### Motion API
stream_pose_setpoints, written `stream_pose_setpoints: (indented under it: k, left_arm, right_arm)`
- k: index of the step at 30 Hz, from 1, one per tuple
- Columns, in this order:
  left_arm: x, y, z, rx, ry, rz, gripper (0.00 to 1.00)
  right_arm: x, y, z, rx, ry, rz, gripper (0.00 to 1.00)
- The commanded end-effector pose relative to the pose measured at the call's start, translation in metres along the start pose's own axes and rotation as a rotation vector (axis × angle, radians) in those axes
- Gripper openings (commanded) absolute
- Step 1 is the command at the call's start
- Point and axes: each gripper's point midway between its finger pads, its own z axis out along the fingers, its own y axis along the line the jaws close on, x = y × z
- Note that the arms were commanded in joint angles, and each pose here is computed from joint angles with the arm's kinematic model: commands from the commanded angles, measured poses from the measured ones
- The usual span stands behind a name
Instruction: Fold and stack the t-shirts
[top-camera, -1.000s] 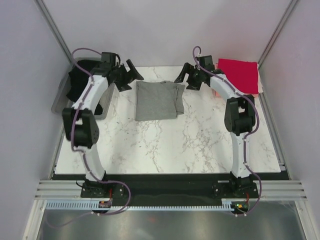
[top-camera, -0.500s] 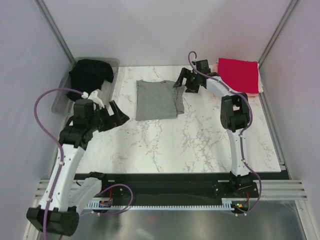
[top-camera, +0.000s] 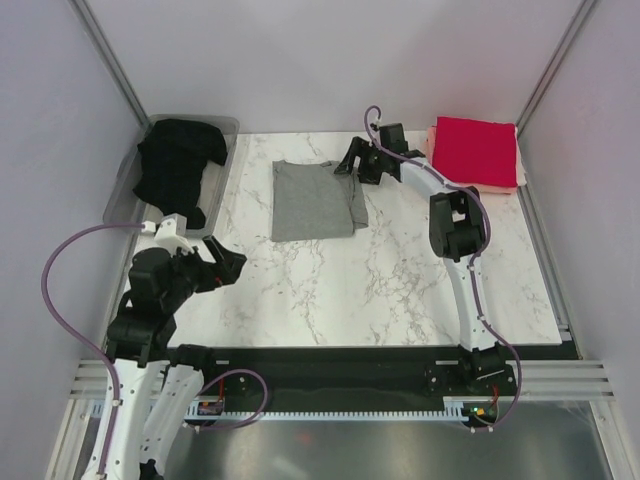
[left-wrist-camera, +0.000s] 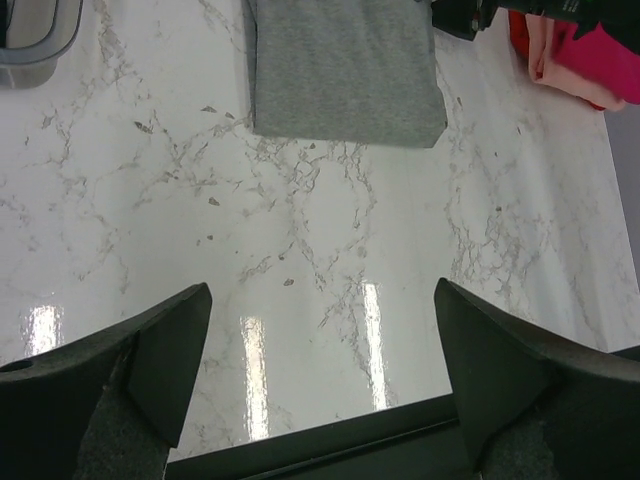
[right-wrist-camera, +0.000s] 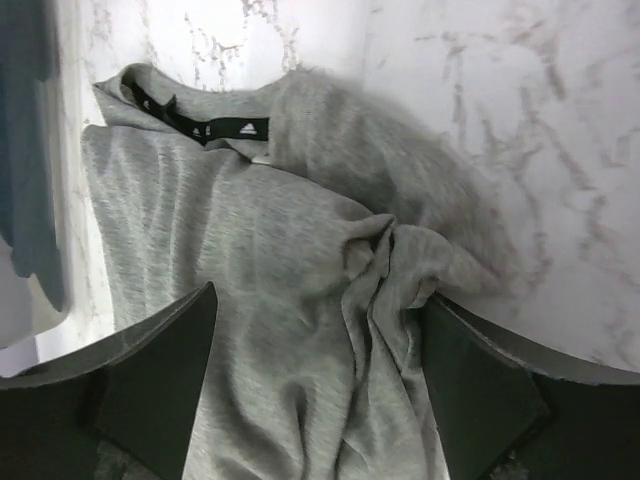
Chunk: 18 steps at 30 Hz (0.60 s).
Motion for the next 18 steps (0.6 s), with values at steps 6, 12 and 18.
stream_pose_setpoints:
  k: [6,12,18]
  left_arm:
    - [0.000,0.013,0.008,-0.038,-0.070,-0.008,1.00]
    - [-0.002,0.016,0.007,-0.055,-0.083,-0.010,0.99]
    - [-0.006,0.024,0.006,-0.101,-0.101,-0.017,0.99]
  right_arm:
    - [0.033,-0.005,0.031,-0.066,0.058,0.031,0.50]
    - [0.019,-0.008,0.018,-0.015,0.036,-0.030,0.00]
    - [-0.013,0.025,-0.048,0.056,-0.001,-0.170,0.00]
